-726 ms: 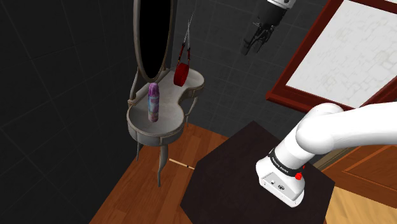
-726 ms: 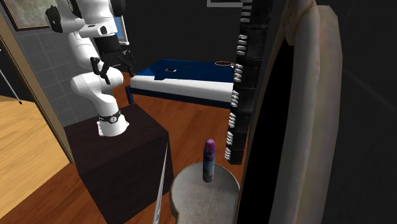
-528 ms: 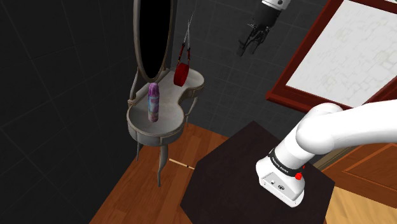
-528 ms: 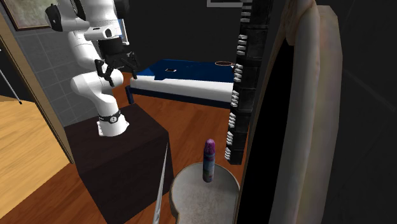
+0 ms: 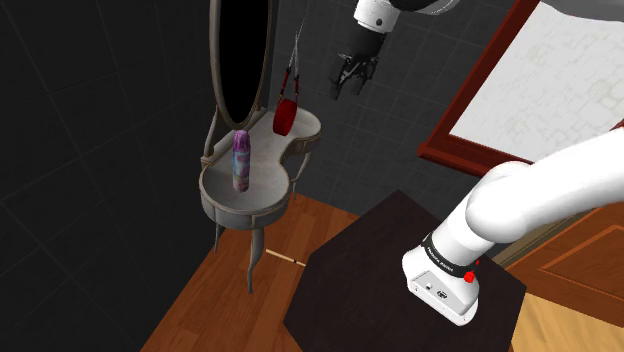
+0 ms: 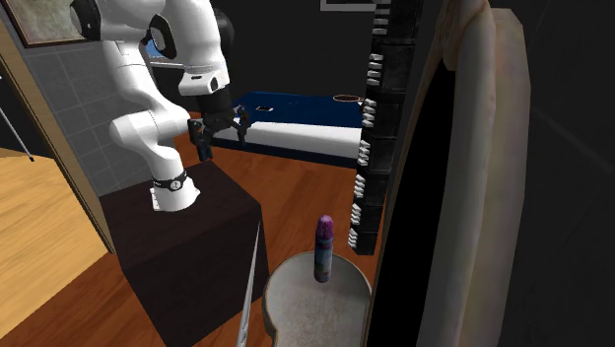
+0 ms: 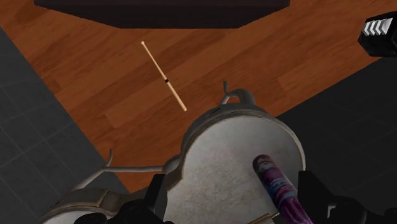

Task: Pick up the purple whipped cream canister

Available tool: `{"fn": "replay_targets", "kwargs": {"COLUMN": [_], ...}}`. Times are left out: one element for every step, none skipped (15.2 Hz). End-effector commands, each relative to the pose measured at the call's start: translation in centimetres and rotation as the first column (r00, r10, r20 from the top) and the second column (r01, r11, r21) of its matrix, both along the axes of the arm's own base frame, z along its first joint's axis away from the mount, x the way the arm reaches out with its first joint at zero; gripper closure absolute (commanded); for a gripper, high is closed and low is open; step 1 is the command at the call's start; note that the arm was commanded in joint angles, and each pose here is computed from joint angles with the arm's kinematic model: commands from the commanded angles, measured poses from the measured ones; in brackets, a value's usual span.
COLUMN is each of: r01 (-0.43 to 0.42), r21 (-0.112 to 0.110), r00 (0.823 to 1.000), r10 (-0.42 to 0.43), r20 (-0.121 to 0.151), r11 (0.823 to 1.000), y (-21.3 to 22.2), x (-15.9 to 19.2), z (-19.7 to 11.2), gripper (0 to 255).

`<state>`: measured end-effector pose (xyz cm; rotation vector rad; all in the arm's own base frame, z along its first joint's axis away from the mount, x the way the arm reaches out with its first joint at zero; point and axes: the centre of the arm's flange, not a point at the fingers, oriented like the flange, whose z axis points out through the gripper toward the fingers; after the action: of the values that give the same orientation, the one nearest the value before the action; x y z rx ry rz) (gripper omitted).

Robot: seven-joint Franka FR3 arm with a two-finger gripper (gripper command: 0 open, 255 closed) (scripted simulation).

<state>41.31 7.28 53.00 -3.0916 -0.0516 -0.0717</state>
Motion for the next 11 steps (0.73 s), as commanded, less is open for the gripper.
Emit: {"fn": "replay_targets", "kwargs": {"r01": [0.004, 0.005, 0.007, 0.009, 0.010, 0.012, 0.014, 0.015, 0.017, 0.018, 0.020], "r21": [0.000, -0.001, -0.002, -0.002, -0.003, -0.003, -0.004, -0.005, -0.006, -0.006, -0.007], "r00": [1.000, 1.000, 1.000, 1.000, 0.999, 0.999, 0.999, 0.999, 0.999, 0.998, 0.998], "r10": [-0.004, -0.005, -0.007, -0.009, -0.010, -0.012, -0.014, -0.015, -0.017, -0.019, -0.020], "r20": [-0.010, -0.015, -0.021, -0.026, -0.031, -0.036, -0.041, -0.046, -0.052, -0.057, -0.062], "r11": [1.000, 1.000, 1.000, 1.000, 1.000, 1.000, 1.000, 1.000, 1.000, 1.000, 1.000], "y": [1.7, 2.3, 3.0, 3.7, 4.4, 5.1, 5.7, 6.4, 7.1, 7.8, 8.4], "x": [1.8, 2.7, 3.7, 4.6, 5.6, 6.5, 7.5, 8.4, 9.3, 10.3, 11.2], "z": [-1.2, -1.9, -2.7, -3.4, -4.1, -4.9, -5.6, -6.4, -7.1, -7.9, -8.6], "gripper": [0, 0, 0, 0, 0, 0, 0, 0, 0, 0, 0]}}
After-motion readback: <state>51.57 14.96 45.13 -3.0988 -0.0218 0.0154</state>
